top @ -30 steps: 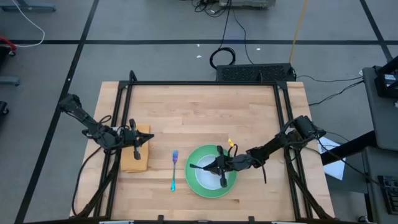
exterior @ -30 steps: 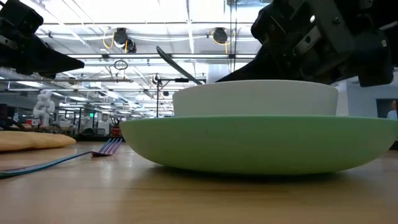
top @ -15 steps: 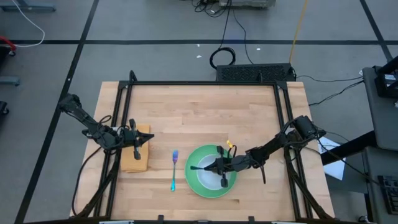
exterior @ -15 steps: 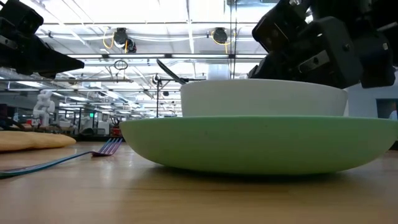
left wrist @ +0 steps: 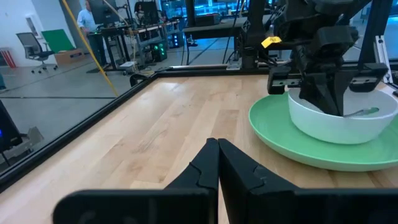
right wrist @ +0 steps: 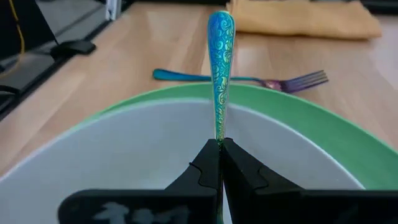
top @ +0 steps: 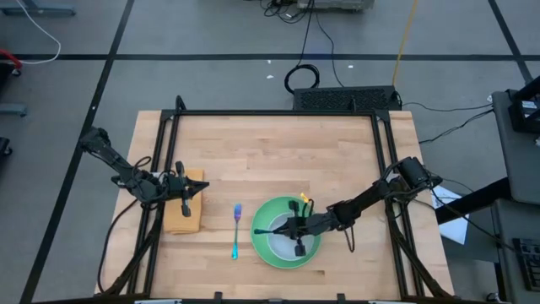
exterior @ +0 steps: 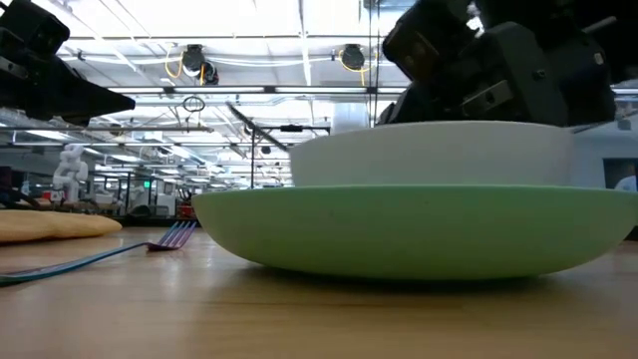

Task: Set table place
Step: Put the violet spoon on the white bowl

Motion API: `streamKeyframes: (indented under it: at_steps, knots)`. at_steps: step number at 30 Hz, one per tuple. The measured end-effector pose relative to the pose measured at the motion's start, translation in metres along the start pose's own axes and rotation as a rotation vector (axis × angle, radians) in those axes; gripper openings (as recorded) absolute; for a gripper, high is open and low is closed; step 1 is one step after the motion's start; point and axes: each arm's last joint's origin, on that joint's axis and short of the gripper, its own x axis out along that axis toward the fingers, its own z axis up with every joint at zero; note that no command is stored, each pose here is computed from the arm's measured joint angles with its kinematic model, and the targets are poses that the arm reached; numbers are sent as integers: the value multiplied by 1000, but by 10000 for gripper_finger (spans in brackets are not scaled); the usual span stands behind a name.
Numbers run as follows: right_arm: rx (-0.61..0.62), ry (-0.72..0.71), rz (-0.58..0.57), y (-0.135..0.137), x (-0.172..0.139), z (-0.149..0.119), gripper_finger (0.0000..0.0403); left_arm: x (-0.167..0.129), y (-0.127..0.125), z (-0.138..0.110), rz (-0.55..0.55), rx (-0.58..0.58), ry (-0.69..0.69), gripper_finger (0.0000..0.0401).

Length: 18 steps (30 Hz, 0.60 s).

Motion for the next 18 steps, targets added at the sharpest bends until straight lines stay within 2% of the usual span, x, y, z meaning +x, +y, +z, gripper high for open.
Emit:
streamKeyframes:
  at_steps: [4,18]
  knots:
    - [5,57,-9,1,6,4,0,0,0,0,0,0,0,10]
    - [21,66,-17,-1,6,4,0,0,0,0,0,-1,0,10]
